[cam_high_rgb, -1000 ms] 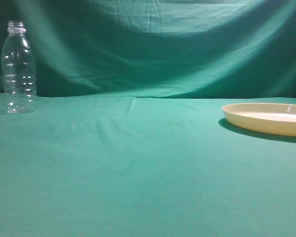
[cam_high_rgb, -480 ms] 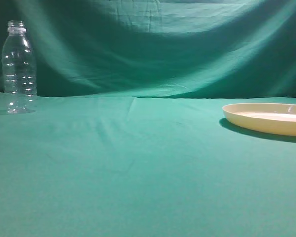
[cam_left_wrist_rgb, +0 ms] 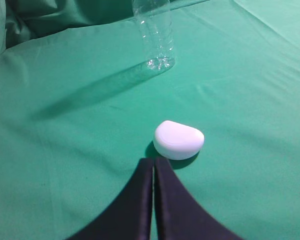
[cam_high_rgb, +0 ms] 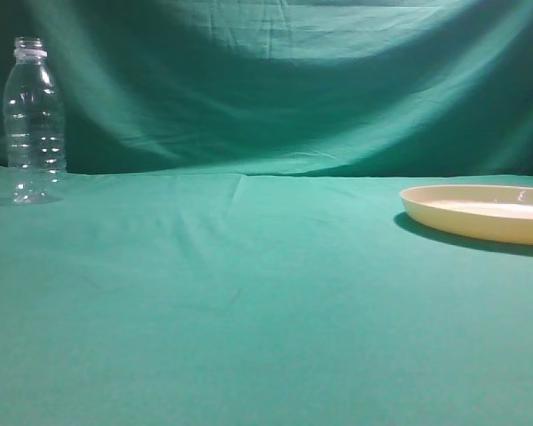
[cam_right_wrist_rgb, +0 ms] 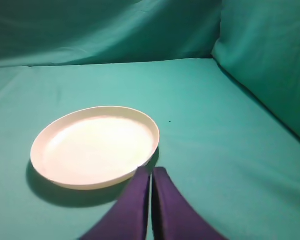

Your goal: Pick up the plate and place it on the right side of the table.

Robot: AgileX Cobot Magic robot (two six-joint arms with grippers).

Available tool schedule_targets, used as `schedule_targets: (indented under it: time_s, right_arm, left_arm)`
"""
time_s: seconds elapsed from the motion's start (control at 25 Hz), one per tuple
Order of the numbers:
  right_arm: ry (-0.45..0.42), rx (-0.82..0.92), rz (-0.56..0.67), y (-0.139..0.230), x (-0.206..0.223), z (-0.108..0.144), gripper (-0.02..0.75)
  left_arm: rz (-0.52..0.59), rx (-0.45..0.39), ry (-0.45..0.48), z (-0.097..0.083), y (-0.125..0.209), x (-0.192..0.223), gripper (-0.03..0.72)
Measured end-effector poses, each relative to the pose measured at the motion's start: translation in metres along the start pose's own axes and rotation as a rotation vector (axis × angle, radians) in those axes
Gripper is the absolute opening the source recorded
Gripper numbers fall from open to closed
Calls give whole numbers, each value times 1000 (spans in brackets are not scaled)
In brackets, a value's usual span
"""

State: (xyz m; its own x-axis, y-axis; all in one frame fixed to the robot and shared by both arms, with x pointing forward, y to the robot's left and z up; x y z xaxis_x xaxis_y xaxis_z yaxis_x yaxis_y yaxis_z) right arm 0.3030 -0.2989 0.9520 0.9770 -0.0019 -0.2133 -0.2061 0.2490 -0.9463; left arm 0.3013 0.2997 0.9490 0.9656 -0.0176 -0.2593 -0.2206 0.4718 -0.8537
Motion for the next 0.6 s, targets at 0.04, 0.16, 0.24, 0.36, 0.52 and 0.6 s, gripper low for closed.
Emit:
schedule_targets:
  time_s: [0.04, 0.16, 0.24, 0.36, 0.52, 0.6]
  right_arm:
    - [3, 0, 9, 1, 0, 0, 0]
    - [21, 0, 78, 8, 0, -2, 0]
    - [26, 0, 94, 10, 0, -3, 0]
    - [26, 0, 94, 10, 0, -3, 0]
    - [25, 0, 94, 10, 0, -3, 0]
    - [25, 0, 94, 10, 0, -3, 0]
  left_arm:
    - [0, 0, 0, 0, 0, 0, 0]
    - [0, 0, 0, 0, 0, 0, 0]
    - [0, 0, 0, 0, 0, 0, 0]
    - [0, 0, 0, 0, 0, 0, 0]
    - [0, 0, 0, 0, 0, 0, 0]
    - [0, 0, 0, 0, 0, 0, 0]
Point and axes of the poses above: a point on each arm's last joint axis where the gripper is mounted, x pointing out along that axis toward the gripper, z along the wrist's bending axis when the last joint is at zero, y = z × x, the point moved 1 cm from there along x, pointing out along that axis toward the gripper, and after that the axes turned 12 degrees about x, right-handed, at the moved point
